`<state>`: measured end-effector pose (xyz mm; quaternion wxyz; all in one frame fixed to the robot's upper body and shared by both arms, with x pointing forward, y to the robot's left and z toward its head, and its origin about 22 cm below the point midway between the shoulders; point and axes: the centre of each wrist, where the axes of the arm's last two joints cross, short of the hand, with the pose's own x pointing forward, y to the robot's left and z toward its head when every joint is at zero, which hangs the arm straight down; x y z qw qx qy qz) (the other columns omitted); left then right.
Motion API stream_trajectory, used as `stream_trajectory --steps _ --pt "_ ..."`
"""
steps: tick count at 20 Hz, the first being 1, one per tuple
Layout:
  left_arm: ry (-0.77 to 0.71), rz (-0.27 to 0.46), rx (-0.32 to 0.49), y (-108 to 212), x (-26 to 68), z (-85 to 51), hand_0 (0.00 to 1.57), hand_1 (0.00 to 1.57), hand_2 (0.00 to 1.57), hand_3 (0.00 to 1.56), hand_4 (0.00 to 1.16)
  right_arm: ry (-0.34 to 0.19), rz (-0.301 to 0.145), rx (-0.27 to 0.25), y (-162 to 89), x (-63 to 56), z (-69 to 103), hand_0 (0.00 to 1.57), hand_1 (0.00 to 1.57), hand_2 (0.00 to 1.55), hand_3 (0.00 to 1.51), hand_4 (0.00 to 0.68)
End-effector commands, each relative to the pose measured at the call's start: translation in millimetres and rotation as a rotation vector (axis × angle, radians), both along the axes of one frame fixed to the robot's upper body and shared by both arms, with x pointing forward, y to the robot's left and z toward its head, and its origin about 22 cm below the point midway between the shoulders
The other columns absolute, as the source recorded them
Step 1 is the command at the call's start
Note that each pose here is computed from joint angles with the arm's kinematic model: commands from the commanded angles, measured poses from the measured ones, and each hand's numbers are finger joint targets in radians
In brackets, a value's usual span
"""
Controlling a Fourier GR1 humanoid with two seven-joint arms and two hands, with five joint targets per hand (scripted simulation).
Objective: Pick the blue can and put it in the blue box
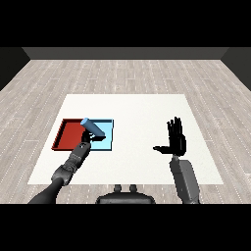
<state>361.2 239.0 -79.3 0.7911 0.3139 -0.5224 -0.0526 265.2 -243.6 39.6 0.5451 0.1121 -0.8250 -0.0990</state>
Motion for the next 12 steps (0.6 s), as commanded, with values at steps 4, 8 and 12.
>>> stream_trajectory --steps 4,8,12 --pt "-0.516 -0.065 -0.047 0 18.9 35.3 0.0 0.0 0.0 0.0 0.0 -0.008 0.009 0.016 -1 0.2 4.1 0.0 0.0 0.0 0.0 0.0" --pt "-0.7 -0.245 -0.143 -18 2.5 28.6 0.0 0.0 0.0 0.0 0.0 0.023 0.011 -0.029 7 -3.5 -5.8 0.0 0.0 0.0 0.0 0.0" --pt "-0.807 -0.354 -0.259 -25 -20.0 28.8 0.0 0.0 0.0 0.0 0.0 0.036 0.002 -0.054 -15 -5.5 -5.1 0.0 0.0 0.0 0.0 0.0"
